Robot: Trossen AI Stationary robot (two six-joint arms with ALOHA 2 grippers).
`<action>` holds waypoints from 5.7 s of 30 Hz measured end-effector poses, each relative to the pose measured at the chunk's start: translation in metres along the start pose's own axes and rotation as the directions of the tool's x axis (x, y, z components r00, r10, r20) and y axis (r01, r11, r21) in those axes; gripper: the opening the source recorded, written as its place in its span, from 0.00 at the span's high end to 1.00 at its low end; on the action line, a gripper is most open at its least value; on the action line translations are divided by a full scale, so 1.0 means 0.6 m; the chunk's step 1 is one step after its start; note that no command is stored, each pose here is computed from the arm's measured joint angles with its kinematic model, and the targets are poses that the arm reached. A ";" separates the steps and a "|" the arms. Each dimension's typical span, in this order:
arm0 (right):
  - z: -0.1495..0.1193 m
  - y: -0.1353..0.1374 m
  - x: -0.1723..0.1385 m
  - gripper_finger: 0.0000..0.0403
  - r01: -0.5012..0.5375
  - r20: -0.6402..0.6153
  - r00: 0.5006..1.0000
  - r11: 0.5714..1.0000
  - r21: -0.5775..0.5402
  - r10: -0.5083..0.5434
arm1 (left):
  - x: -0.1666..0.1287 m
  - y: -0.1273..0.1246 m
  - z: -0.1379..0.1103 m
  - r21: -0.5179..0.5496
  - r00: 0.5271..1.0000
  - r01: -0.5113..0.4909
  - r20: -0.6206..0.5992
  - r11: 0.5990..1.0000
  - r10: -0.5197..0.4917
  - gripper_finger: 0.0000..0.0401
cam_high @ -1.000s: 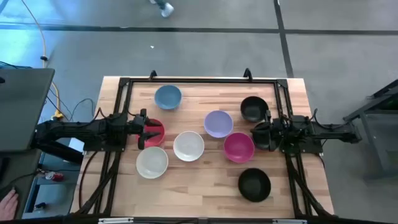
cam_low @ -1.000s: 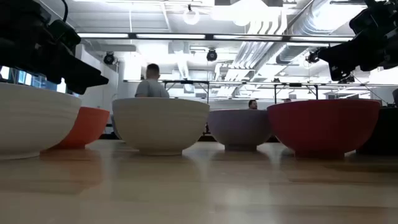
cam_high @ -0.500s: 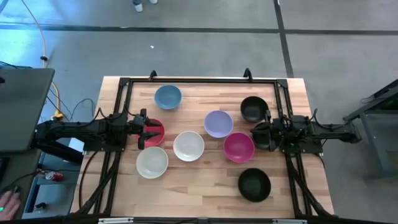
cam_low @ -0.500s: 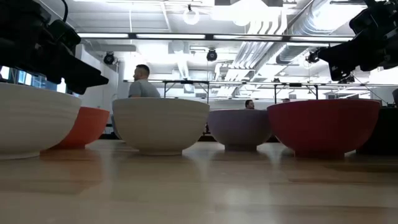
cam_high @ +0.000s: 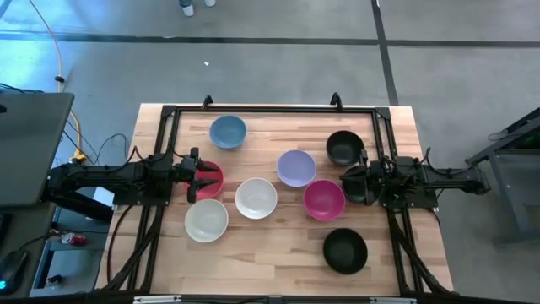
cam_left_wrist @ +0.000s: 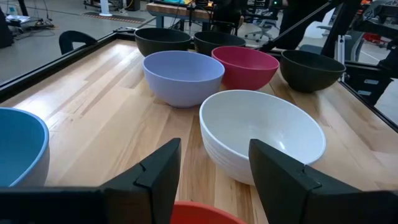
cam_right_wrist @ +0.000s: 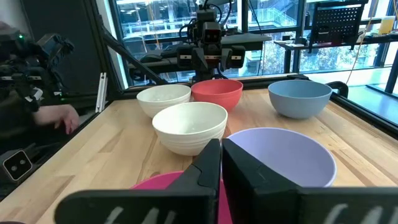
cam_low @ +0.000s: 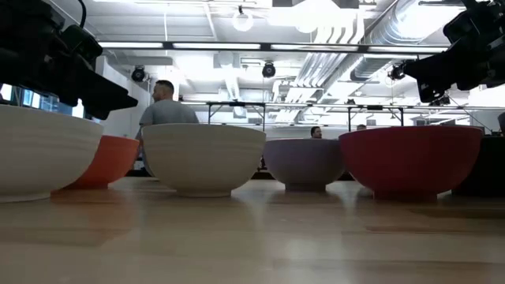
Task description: Nest bowls inside each other
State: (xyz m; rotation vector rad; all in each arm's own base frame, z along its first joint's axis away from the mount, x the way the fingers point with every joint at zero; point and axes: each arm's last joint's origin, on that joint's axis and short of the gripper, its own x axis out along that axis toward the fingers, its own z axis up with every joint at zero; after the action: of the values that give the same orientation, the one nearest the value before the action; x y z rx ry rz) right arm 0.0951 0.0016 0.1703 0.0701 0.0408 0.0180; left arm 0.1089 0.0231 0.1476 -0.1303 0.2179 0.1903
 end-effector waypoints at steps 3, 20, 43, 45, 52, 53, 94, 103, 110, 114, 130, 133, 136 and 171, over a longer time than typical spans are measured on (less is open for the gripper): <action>0.000 0.000 0.000 0.98 0.000 0.000 1.000 1.000 0.000 0.000 | 0.000 0.000 0.000 0.000 1.000 0.000 0.000 1.000 0.000 0.55; 0.000 0.000 0.000 0.98 0.000 0.000 1.000 1.000 0.000 0.000 | 0.000 0.000 0.000 0.000 1.000 0.000 0.000 1.000 0.000 0.55; 0.000 0.000 0.000 0.98 0.000 0.000 1.000 1.000 0.000 0.000 | -0.001 0.000 0.014 0.001 0.996 -0.017 0.087 1.000 0.016 0.55; 0.000 0.000 0.000 0.98 0.001 0.000 1.000 1.000 0.000 -0.001 | -0.001 0.000 0.014 0.001 0.996 -0.017 0.086 1.000 0.017 0.55; 0.000 0.000 0.000 0.98 0.000 0.000 1.000 1.000 -0.024 0.000 | -0.001 0.000 0.014 0.002 0.996 -0.011 0.085 1.000 0.011 0.55; 0.000 0.000 0.000 0.98 0.001 0.000 1.000 1.000 -0.025 -0.001 | -0.001 0.000 0.014 0.002 0.996 -0.010 0.085 1.000 0.010 0.55; 0.000 -0.001 0.000 0.98 0.011 0.002 1.000 0.991 -0.136 -0.011 | 0.000 0.000 0.012 -0.103 0.997 -0.006 0.076 0.995 0.014 0.55; 0.000 -0.001 0.000 0.98 0.011 0.001 1.000 0.990 -0.138 -0.011 | 0.000 0.000 0.012 -0.103 0.997 -0.006 0.076 0.995 0.014 0.55; 0.000 -0.001 0.000 0.98 0.011 0.002 1.000 0.990 -0.138 -0.011 | 0.000 0.000 0.012 -0.103 0.997 -0.006 0.076 0.995 0.014 0.55; 0.000 -0.001 0.000 0.98 0.011 0.002 1.000 0.990 -0.138 -0.011 | 0.000 0.000 0.012 -0.103 0.997 -0.006 0.076 0.995 0.014 0.55; 0.000 -0.001 0.000 0.98 0.011 0.002 1.000 0.990 -0.138 -0.011 | 0.000 0.000 0.012 -0.103 0.997 -0.007 0.076 0.995 0.014 0.55; 0.000 -0.001 0.000 0.98 0.011 0.002 1.000 0.990 -0.138 -0.011 | 0.000 0.000 0.012 -0.103 0.997 -0.007 0.076 0.995 0.015 0.55; 0.000 -0.001 0.000 0.98 0.011 0.002 1.000 0.990 -0.138 -0.011 | 0.000 0.000 0.012 -0.103 0.997 -0.007 0.077 0.995 0.015 0.55; 0.002 -0.004 0.000 0.98 0.062 0.017 0.998 0.992 0.110 -0.064 | -0.001 -0.002 0.017 -0.099 0.994 0.019 0.105 0.995 -0.009 0.55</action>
State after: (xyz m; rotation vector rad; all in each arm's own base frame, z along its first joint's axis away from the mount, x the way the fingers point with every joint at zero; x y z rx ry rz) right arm 0.0952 -0.0006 0.1715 0.1781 0.0235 -0.0485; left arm 0.1106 0.0236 0.1576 -0.2202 0.1034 0.1937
